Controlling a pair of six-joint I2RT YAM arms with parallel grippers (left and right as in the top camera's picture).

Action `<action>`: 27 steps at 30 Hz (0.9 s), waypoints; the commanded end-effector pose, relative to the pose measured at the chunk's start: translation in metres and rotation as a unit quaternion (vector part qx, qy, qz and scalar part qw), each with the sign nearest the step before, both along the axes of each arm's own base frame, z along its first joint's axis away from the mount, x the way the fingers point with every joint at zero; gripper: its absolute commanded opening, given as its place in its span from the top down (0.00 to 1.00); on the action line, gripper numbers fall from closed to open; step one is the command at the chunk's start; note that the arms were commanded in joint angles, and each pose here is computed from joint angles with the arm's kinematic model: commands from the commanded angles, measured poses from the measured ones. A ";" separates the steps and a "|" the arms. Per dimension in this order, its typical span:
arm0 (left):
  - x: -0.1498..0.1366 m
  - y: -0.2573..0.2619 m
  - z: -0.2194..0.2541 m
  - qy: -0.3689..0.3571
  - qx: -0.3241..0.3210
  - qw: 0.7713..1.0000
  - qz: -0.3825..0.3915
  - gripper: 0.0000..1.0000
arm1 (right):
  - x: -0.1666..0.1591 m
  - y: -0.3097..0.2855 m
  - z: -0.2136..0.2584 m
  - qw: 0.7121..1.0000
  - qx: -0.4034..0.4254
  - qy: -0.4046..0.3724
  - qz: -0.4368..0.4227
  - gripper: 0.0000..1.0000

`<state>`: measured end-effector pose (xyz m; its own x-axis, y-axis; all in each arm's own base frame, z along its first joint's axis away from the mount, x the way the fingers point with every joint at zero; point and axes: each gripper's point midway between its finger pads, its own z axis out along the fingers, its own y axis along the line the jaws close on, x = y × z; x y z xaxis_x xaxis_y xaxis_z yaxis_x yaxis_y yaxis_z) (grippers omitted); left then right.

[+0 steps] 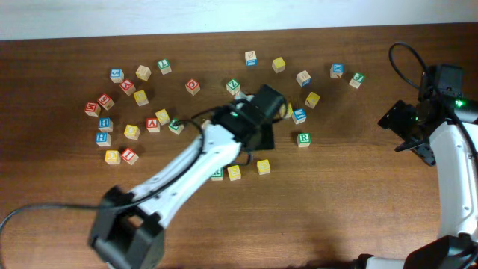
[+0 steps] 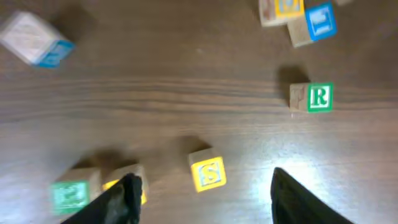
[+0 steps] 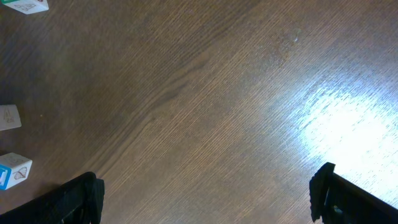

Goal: Spell out RSS
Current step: 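Carry the held S block toward the right of the first S block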

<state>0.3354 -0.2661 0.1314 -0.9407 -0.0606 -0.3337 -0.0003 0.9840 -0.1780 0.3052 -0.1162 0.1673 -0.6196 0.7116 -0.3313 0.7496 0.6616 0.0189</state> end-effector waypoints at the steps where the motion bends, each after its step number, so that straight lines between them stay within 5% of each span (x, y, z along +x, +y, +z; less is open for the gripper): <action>1: -0.011 0.012 0.001 0.028 0.011 1.000 -0.002 0.46 | 0.001 -0.004 0.006 1.000 -0.008 -0.008 -0.005 0.02; 7: -0.037 -0.043 -0.055 0.081 0.002 0.995 -0.065 0.39 | 0.001 -0.004 0.006 1.000 -0.008 -0.008 -0.005 0.02; 11: -0.041 -0.044 -0.096 0.112 0.031 0.992 -0.040 0.40 | 0.001 -0.004 0.006 1.000 -0.008 -0.008 -0.005 0.01; 27: -0.043 -0.035 -0.127 0.133 0.065 0.989 -0.008 0.44 | 0.001 -0.004 0.006 1.000 -0.008 -0.008 -0.005 0.02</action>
